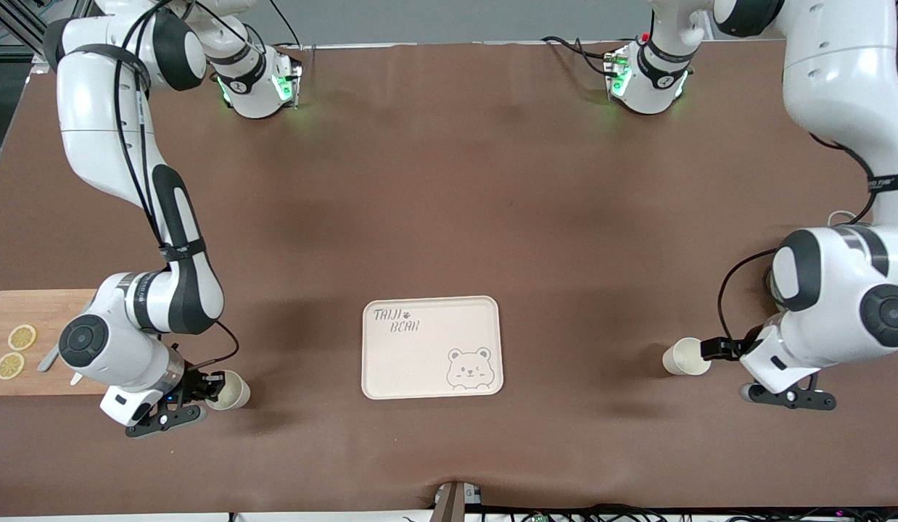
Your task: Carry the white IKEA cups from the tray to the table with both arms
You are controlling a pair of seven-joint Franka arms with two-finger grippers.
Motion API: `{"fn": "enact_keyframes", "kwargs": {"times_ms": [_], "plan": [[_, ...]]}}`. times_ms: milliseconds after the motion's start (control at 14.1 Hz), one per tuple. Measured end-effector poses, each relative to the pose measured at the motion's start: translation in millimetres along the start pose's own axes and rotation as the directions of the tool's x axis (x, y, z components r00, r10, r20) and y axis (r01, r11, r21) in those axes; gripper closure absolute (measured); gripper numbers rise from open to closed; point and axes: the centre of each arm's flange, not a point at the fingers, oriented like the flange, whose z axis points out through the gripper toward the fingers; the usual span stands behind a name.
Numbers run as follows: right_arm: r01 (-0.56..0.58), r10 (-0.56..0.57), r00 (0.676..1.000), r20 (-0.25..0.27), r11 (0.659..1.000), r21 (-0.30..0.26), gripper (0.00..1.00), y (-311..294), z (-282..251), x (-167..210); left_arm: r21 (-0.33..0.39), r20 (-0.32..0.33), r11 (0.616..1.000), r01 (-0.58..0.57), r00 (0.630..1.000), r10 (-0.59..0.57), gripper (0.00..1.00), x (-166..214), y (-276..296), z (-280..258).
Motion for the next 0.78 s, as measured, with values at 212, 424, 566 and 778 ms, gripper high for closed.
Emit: {"fn": "enact_keyframes", "kwargs": {"times_ms": [212,424,566,778], "plan": [[0.0,0.0,1.0,0.001,1.0,0.0,0.96,-0.3,3.0,-0.5,-0.004,0.002,1.0,0.008,1.0,-0.008,0.0,-8.6,0.4,-39.2],[-0.001,0.001,1.0,-0.001,1.0,0.002,0.81,-0.5,2.9,-0.3,0.01,0.025,0.999,0.053,0.998,-0.054,0.0,-19.7,6.0,-71.5],[-0.001,0.001,1.0,-0.007,1.0,0.001,0.59,-0.5,0.3,1.4,0.017,0.047,0.997,0.08,0.996,-0.081,0.0,-27.9,21.3,-90.9],[0.001,-0.001,1.0,-0.026,1.0,0.0,0.3,-1.5,-19.2,8.6,0.022,0.068,0.995,0.102,0.992,-0.103,0.0,-39.6,38.2,-117.2]]}}
